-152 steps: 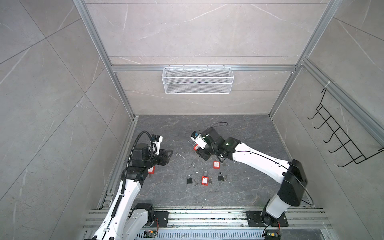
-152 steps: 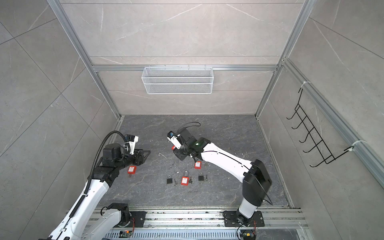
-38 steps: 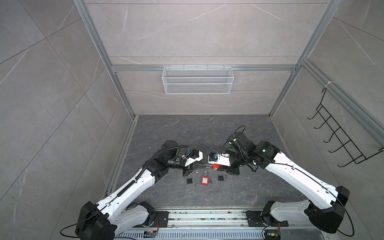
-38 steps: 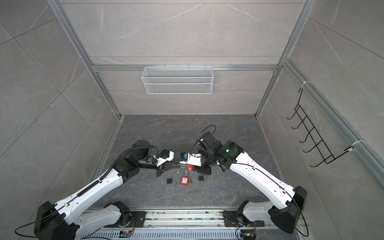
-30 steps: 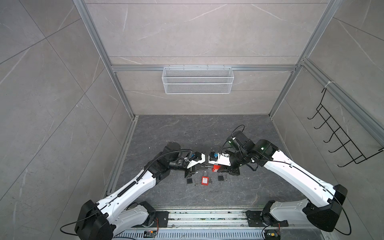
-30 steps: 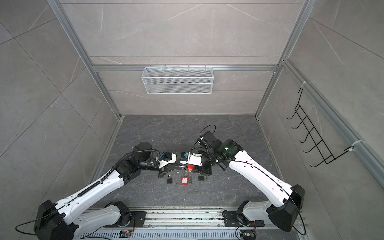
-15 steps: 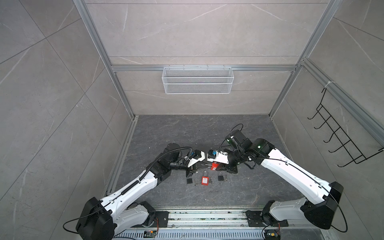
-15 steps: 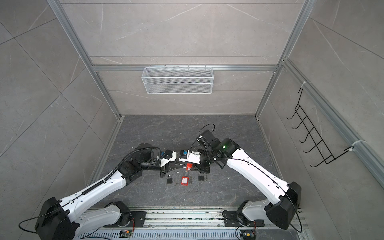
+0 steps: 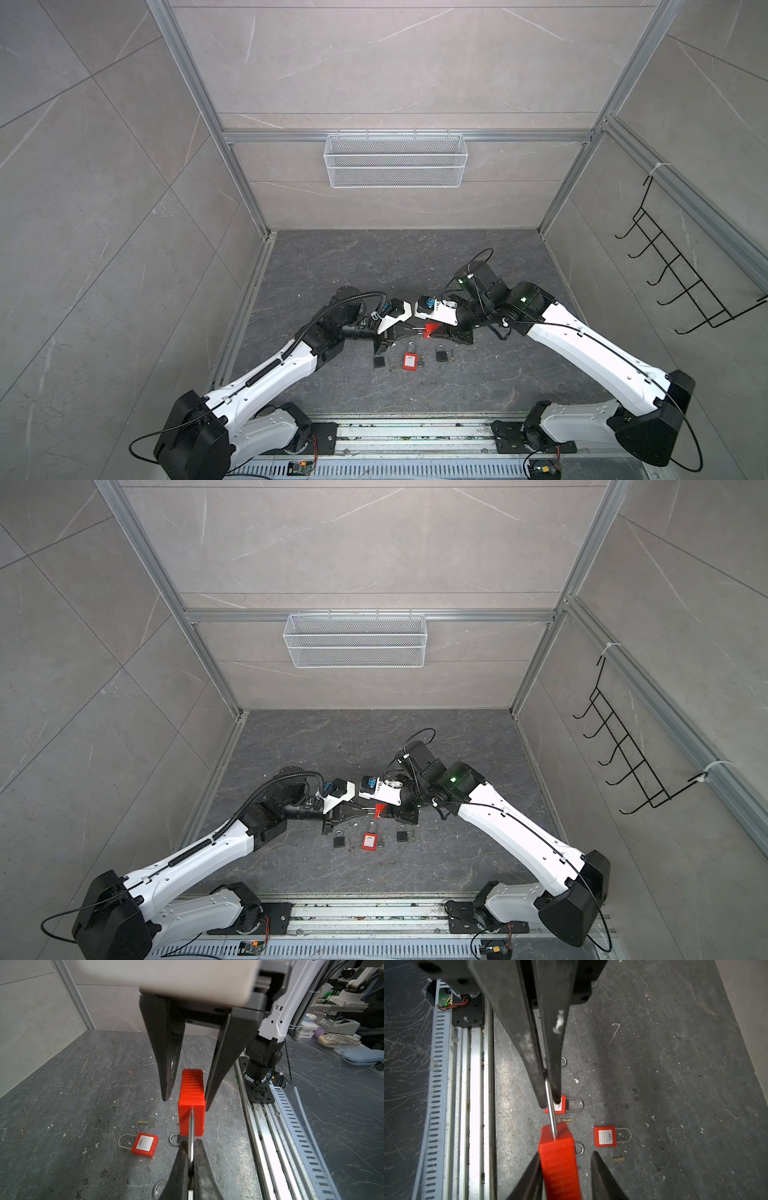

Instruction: Lock with the key

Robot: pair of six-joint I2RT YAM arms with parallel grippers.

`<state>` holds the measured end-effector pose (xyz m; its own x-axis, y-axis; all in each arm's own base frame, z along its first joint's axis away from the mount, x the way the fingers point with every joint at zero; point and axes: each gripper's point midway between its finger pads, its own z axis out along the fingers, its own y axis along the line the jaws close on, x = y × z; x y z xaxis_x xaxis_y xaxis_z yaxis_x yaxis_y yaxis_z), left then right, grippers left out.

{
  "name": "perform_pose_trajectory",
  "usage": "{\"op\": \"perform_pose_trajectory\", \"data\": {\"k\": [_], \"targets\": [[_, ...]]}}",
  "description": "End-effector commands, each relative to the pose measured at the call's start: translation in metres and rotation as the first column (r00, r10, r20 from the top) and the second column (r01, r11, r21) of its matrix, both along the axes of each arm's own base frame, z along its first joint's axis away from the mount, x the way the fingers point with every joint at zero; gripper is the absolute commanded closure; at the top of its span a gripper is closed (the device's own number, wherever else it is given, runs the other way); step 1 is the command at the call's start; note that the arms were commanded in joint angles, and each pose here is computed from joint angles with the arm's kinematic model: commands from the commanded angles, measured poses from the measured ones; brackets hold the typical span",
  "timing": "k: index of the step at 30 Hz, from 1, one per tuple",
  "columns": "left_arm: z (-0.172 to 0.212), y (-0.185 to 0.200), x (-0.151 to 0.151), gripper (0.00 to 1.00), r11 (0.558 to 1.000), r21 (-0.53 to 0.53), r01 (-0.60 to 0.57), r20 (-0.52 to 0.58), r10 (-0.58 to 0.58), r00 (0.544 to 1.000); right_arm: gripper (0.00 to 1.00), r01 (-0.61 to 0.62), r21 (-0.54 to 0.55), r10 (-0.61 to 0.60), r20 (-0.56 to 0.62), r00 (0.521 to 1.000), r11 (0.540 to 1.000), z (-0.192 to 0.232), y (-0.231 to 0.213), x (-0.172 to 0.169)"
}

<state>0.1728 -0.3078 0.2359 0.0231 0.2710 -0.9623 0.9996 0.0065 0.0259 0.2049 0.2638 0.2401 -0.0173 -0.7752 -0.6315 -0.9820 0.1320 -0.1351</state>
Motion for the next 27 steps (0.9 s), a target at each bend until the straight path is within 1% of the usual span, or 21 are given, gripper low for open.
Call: {"op": "perform_pose_trajectory", "data": {"k": [1,2,4,8,12,16,23,24,27], "targets": [[0.027,-0.004,-0.008,1.00,0.997,-0.058,0.053,0.060,-0.049,0.997,0.37,0.038,0.063,-0.044,0.092,0.995,0.997,0.025,-0.006,0.009],[0.028,-0.005,-0.008,1.00,0.997,-0.059,0.053,0.062,-0.049,0.997,0.33,0.042,0.056,-0.046,0.086,0.995,0.998,0.027,-0.011,0.006],[0.029,-0.004,-0.008,1.00,0.997,-0.063,0.053,0.067,-0.049,0.997,0.28,0.049,0.044,-0.052,0.059,0.997,0.998,0.031,-0.019,0.000],[0.031,-0.005,-0.008,1.00,0.996,-0.067,0.055,0.076,-0.050,0.996,0.28,0.056,-0.017,-0.056,-0.027,0.998,0.998,0.027,-0.035,-0.013],[0.035,-0.005,-0.009,1.00,0.996,-0.071,0.062,0.086,-0.056,0.995,0.32,0.072,-0.081,-0.081,-0.113,0.990,0.994,0.016,-0.049,-0.019],[0.035,-0.004,-0.013,1.00,0.995,-0.066,0.078,0.084,-0.073,0.994,0.36,0.074,-0.109,-0.090,-0.144,0.986,0.991,0.011,-0.055,-0.019],[0.041,-0.003,-0.015,1.00,0.993,-0.073,0.088,0.089,-0.081,0.993,0.42,0.026,-0.152,-0.059,-0.216,0.975,0.988,-0.004,-0.051,-0.020],[0.042,-0.003,-0.015,1.00,0.993,-0.076,0.091,0.089,-0.084,0.992,0.44,0.027,-0.163,-0.062,-0.218,0.974,0.986,-0.007,-0.051,-0.018],[0.043,-0.004,-0.016,1.00,0.992,-0.079,0.098,0.084,-0.091,0.992,0.45,0.030,-0.160,-0.064,-0.213,0.975,0.987,-0.010,-0.048,-0.012]]}}
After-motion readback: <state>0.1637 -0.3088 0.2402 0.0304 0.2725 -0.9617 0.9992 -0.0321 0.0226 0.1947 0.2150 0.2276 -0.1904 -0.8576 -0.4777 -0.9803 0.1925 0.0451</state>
